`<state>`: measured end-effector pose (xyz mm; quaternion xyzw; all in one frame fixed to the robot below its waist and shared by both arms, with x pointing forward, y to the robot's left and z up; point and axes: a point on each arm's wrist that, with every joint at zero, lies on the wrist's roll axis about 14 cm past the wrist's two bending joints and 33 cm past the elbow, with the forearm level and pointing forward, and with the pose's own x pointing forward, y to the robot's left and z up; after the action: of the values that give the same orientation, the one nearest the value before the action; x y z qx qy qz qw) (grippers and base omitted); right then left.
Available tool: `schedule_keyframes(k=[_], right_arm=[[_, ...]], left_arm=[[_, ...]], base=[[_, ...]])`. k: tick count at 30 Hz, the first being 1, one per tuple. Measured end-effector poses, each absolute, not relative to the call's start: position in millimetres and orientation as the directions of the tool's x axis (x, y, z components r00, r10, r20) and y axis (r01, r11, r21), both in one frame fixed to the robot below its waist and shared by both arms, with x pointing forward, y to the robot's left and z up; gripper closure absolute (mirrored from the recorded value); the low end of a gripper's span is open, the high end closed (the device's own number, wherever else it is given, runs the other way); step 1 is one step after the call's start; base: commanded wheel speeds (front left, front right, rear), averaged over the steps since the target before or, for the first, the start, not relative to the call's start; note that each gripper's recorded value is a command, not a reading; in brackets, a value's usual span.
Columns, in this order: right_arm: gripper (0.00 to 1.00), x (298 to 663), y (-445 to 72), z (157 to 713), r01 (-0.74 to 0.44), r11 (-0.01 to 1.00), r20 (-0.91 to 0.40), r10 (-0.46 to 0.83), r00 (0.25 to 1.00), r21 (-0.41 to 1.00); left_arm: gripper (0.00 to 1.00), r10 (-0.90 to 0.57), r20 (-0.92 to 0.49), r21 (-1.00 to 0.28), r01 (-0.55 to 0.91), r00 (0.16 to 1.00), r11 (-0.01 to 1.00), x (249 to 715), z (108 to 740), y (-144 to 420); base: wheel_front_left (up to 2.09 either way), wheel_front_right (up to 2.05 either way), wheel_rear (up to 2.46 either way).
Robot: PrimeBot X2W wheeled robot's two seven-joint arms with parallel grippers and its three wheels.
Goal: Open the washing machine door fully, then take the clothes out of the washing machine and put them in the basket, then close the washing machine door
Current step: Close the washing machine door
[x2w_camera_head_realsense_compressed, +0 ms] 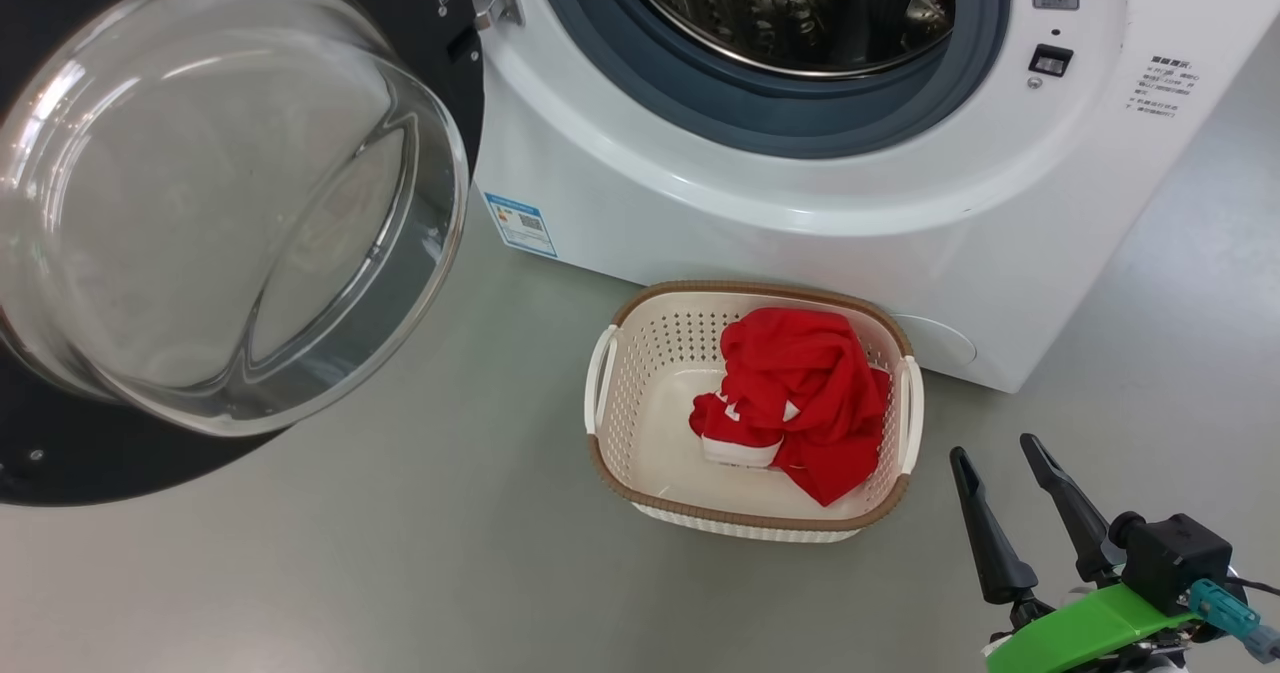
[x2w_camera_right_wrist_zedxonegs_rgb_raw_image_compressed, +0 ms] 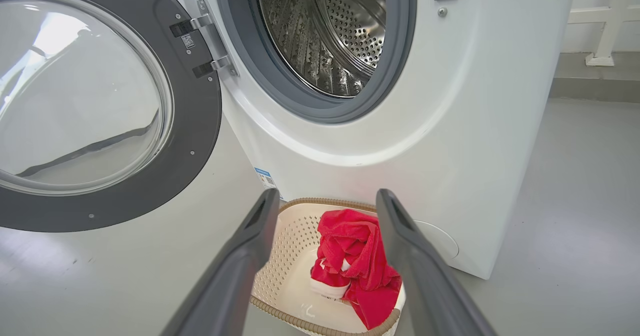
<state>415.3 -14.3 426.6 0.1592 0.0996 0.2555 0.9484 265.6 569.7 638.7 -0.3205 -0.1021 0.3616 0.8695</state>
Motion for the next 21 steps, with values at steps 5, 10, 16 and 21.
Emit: schedule_keyframes(k=[5,10,16,21], right_arm=[[0.00,417,-14,422,-0.452,0.818,-0.117,0.519,0.847,0.357],[0.00,419,-17,418,-0.447,0.822,-0.124,0.515,0.848,0.354],[0.00,424,-20,421,-0.444,0.826,-0.113,0.507,0.855,0.348],[0.00,425,-22,421,-0.440,0.828,-0.113,0.503,0.857,0.347]], left_arm=[[1.00,0.577,-0.191,-0.653,-0.541,0.794,0.530,283,617,552],[1.00,0.501,-0.258,-0.668,-0.527,0.826,0.525,294,605,540],[1.00,0.474,-0.288,-0.677,-0.527,0.832,0.514,294,597,538],[1.00,0.459,-0.301,-0.656,-0.530,0.836,0.537,291,596,536]], base=[[0.00,0.00,0.00],[0.00,0.00,0.00],[0.00,0.00,0.00],[0.00,0.00,0.00]])
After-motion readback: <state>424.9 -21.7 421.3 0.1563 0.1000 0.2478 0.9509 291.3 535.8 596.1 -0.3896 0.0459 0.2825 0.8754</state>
